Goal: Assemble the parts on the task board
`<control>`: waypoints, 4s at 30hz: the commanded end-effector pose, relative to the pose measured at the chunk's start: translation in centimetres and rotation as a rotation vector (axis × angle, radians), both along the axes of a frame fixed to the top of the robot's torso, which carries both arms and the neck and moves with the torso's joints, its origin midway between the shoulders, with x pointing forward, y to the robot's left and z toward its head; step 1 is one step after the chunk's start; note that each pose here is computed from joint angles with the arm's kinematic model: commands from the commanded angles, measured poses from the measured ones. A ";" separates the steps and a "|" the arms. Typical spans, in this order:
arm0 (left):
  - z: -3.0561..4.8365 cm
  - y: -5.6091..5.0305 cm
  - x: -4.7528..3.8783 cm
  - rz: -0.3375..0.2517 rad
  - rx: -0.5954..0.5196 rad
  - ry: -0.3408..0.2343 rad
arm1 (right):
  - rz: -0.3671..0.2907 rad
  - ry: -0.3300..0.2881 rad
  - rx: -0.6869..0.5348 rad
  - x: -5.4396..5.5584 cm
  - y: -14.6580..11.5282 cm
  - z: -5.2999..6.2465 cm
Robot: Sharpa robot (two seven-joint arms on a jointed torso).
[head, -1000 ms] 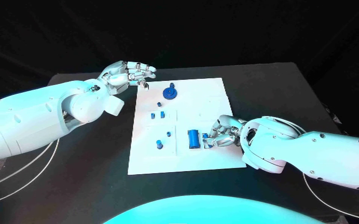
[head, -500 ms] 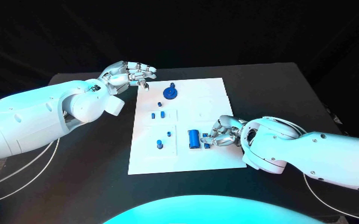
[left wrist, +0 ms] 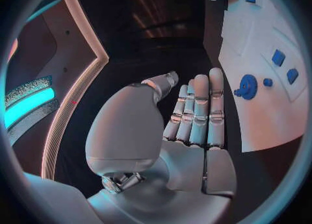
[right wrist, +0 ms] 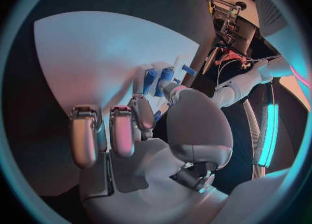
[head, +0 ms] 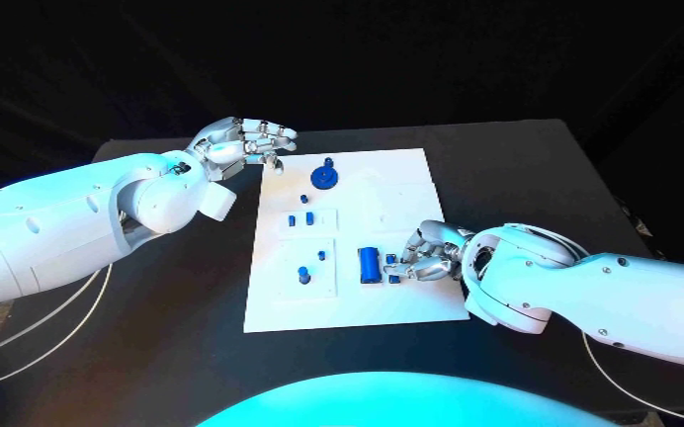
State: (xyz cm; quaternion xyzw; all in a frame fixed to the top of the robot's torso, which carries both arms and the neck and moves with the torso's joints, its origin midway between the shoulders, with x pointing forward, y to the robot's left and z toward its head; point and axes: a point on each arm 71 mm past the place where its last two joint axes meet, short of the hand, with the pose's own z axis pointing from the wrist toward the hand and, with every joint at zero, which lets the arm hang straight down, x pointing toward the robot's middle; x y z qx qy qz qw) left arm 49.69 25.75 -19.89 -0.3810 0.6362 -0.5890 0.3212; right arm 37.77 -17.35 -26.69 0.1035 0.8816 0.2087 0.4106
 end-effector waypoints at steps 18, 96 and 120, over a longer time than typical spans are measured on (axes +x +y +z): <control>0.02 -0.2 -0.03 -0.017 0.001 -0.001 | 0.027 0.052 0.024 -1.0 -1.1 -0.1; -3.30 -1.8 2.00 0.339 -0.067 -0.069 | -0.452 -0.382 0.806 14.6 -6.0 3.5; -2.53 -6.5 -3.52 0.512 0.002 -0.105 | -0.605 -0.379 1.062 8.4 -1.9 4.3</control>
